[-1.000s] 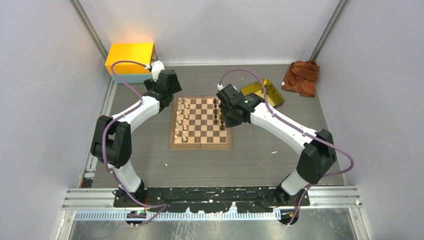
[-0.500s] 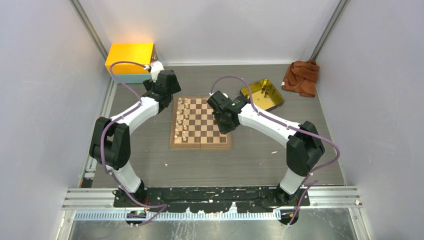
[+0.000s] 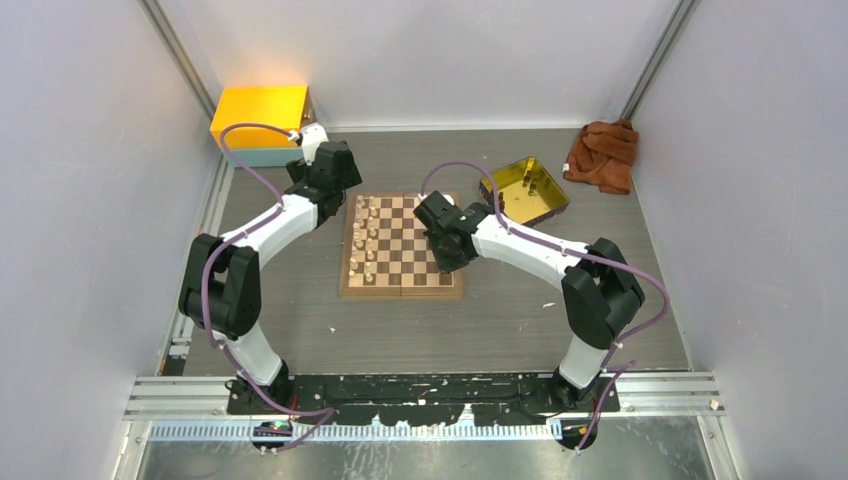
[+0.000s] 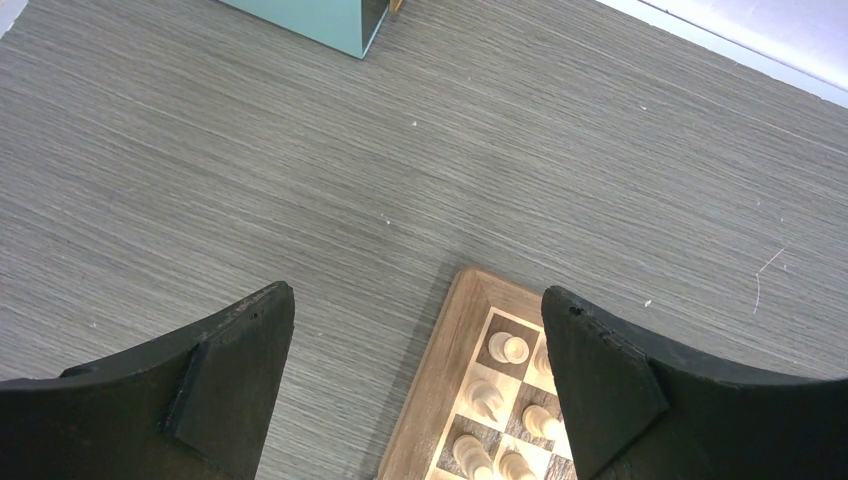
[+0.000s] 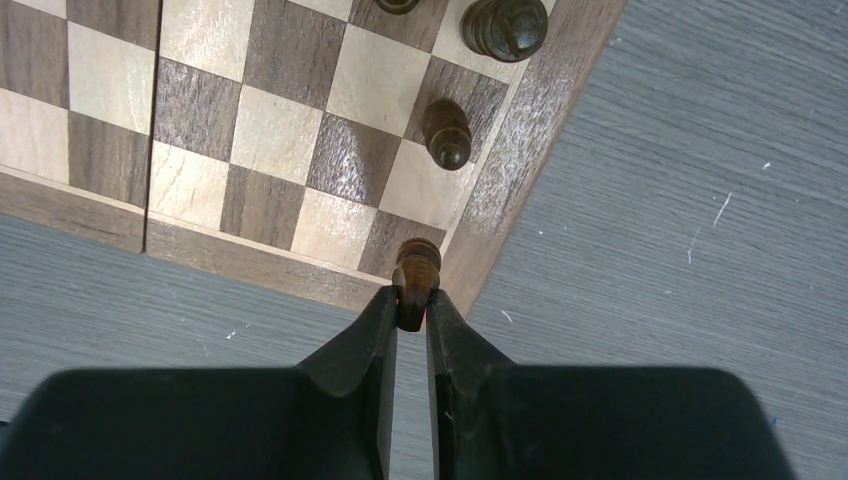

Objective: Set up the chess pieces on the board
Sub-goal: Place the chess piece on the chessboard.

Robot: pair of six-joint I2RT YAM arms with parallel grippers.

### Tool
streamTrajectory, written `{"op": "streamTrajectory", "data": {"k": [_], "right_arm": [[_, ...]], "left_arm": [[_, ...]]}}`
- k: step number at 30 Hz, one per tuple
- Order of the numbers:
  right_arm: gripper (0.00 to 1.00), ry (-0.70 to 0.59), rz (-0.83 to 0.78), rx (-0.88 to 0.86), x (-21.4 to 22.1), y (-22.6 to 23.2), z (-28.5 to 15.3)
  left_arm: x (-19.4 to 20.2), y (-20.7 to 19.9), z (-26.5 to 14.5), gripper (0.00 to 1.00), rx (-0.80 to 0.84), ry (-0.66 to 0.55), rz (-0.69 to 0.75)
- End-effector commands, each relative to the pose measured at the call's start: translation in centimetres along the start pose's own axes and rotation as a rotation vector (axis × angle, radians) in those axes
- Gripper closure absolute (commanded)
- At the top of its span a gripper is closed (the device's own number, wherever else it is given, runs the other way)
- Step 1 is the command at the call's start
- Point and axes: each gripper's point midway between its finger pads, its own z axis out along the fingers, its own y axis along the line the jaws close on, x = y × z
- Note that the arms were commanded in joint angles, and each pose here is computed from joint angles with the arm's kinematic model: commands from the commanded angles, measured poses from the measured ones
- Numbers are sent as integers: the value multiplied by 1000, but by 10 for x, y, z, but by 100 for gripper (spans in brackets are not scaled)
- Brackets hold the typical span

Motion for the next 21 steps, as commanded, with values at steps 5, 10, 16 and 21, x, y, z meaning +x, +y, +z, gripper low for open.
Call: {"op": "streamTrajectory", "data": {"k": [5, 10, 16, 21], "right_arm": [[99, -80, -6, -18, -16, 7, 10], [99, -85, -10, -14, -18, 8, 13], [99, -82, -13, -7, -18, 7, 16], [99, -82, -14, 4, -17, 5, 18]], "left_arm": [[-27, -3, -9, 6, 9, -71, -26], [-27, -3, -9, 6, 8, -73, -25], [-29, -3, -8, 6, 9, -76, -25], [-28, -4, -8, 6, 10, -74, -24]]}}
